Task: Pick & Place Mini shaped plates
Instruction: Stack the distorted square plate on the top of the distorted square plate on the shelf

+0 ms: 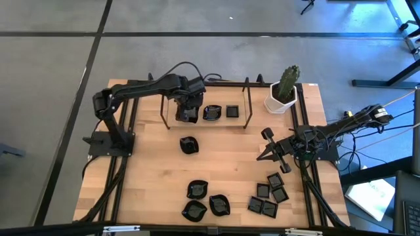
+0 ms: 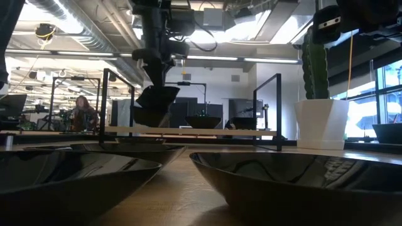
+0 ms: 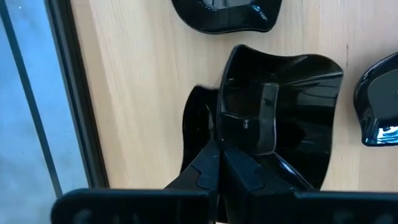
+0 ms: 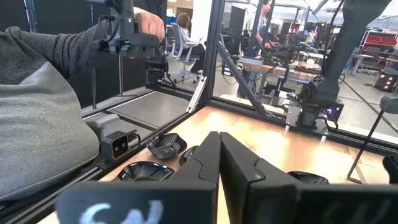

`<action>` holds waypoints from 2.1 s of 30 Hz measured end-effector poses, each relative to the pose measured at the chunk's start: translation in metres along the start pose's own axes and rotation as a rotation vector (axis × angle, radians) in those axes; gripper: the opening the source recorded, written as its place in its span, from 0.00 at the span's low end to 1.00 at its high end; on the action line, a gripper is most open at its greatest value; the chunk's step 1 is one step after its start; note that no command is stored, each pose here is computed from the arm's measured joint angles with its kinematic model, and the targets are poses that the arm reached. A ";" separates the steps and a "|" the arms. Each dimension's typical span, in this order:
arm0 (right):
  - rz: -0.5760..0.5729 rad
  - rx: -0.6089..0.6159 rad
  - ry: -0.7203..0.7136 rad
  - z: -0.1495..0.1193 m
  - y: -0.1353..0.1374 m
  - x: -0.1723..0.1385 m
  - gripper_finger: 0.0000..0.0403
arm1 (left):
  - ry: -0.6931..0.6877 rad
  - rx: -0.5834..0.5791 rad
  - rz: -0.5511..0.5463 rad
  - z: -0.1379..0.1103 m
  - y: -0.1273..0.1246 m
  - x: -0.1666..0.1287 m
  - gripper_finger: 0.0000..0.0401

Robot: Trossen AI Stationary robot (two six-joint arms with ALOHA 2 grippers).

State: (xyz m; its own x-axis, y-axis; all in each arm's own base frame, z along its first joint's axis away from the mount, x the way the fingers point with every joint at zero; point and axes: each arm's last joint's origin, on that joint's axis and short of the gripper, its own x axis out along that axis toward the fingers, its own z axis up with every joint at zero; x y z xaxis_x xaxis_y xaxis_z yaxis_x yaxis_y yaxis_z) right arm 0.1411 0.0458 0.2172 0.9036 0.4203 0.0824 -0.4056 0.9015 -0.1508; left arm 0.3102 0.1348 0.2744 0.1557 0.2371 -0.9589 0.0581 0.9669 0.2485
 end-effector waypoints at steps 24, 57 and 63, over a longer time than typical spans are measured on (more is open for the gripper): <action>0.001 -0.017 0.005 -0.001 0.000 0.000 0.02 | -0.006 0.023 -0.062 -0.016 0.030 -0.023 0.01; 0.001 -0.018 0.006 -0.001 0.000 0.000 0.02 | 0.090 -0.026 -0.113 -0.016 0.032 0.015 0.03; 0.001 -0.018 0.006 -0.001 0.000 0.000 0.02 | 0.104 -0.042 -0.120 -0.018 0.032 0.015 0.11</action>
State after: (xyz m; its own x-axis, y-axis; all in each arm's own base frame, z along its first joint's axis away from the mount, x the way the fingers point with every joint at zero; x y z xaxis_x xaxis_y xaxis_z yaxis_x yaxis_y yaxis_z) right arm 0.1411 0.0458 0.2165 0.9041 0.4205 0.0759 -0.4040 0.8991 -0.1684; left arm 0.2964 0.1710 0.2654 0.0472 0.1260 -0.9909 0.0286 0.9914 0.1275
